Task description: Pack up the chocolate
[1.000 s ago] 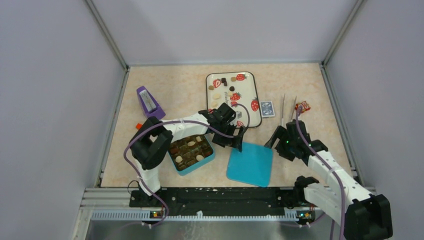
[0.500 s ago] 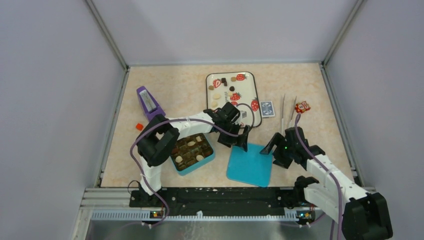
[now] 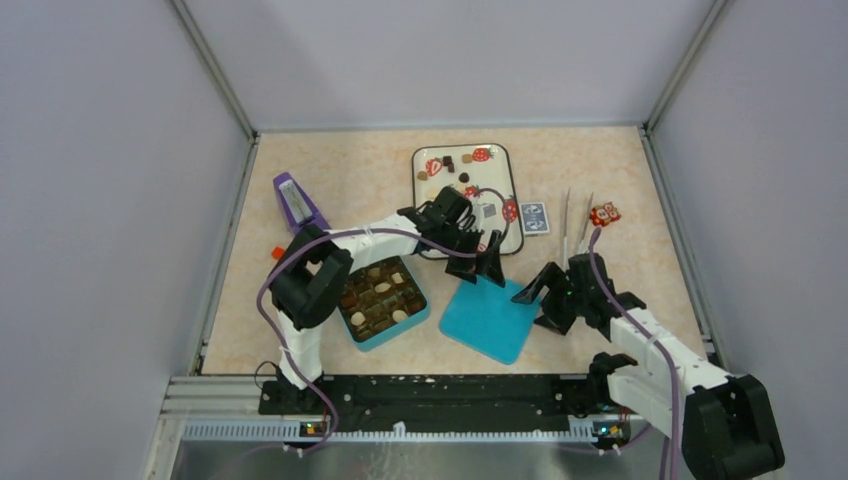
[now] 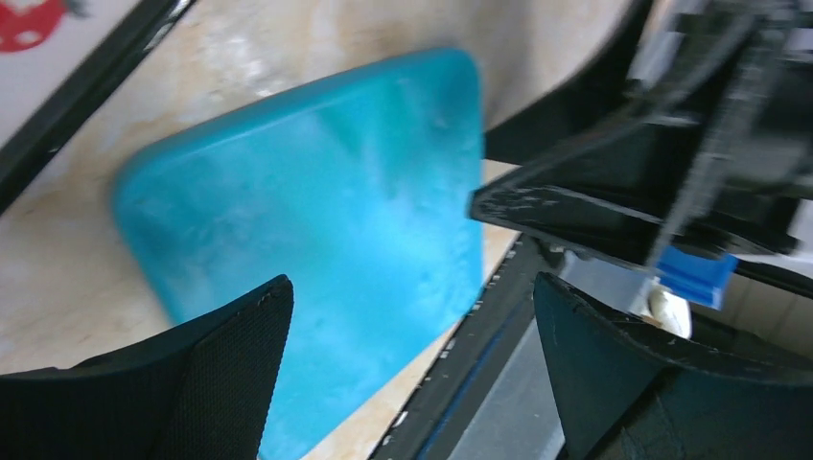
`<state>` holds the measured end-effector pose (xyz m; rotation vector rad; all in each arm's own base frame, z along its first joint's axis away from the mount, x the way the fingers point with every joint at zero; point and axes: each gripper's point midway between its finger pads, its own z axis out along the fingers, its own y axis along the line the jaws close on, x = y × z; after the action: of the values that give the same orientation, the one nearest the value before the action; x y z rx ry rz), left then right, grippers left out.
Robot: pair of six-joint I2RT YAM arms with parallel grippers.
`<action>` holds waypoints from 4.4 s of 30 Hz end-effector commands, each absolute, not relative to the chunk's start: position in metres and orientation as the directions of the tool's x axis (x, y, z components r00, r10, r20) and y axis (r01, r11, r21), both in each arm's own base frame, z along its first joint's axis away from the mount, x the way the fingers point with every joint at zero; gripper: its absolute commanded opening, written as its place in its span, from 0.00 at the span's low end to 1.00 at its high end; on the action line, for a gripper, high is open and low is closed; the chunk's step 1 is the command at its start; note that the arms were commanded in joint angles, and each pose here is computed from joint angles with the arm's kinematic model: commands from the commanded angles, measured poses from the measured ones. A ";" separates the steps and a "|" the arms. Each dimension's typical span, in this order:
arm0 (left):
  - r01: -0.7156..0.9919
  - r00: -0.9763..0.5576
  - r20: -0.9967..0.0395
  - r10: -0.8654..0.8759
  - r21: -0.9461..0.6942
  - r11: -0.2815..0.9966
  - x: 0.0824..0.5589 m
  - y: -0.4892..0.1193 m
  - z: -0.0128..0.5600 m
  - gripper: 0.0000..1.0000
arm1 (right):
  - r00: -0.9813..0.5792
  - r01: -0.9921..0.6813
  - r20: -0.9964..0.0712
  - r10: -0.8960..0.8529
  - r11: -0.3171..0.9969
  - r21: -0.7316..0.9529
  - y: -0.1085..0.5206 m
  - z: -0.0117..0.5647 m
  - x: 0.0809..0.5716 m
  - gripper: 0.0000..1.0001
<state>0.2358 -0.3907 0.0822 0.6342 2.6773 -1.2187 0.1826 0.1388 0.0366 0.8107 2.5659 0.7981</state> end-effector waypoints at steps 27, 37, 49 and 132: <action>0.432 -0.901 -0.295 0.319 -0.517 0.739 0.249 -0.338 0.057 0.99 | -0.763 0.412 -0.254 0.594 0.750 0.517 0.118 0.046 0.189 0.78; 0.431 -0.901 -0.206 0.382 -0.535 0.727 0.230 -0.347 0.041 0.99 | -0.766 0.423 -0.230 0.601 0.739 0.524 0.119 0.041 0.182 0.78; 0.392 -0.900 -0.207 0.384 -0.770 0.504 0.214 -0.386 0.084 0.99 | -0.766 0.413 -0.132 0.629 0.639 0.649 0.149 0.033 0.192 0.78; 0.293 -0.950 -0.254 0.182 -0.520 0.802 0.259 -0.314 0.054 0.99 | -0.819 0.353 -0.222 0.528 0.771 0.530 0.141 0.024 0.178 0.78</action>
<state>0.2544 -0.3234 0.0745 0.3775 2.7721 -0.9909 0.1808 0.1684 0.0378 0.6695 2.5639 0.9347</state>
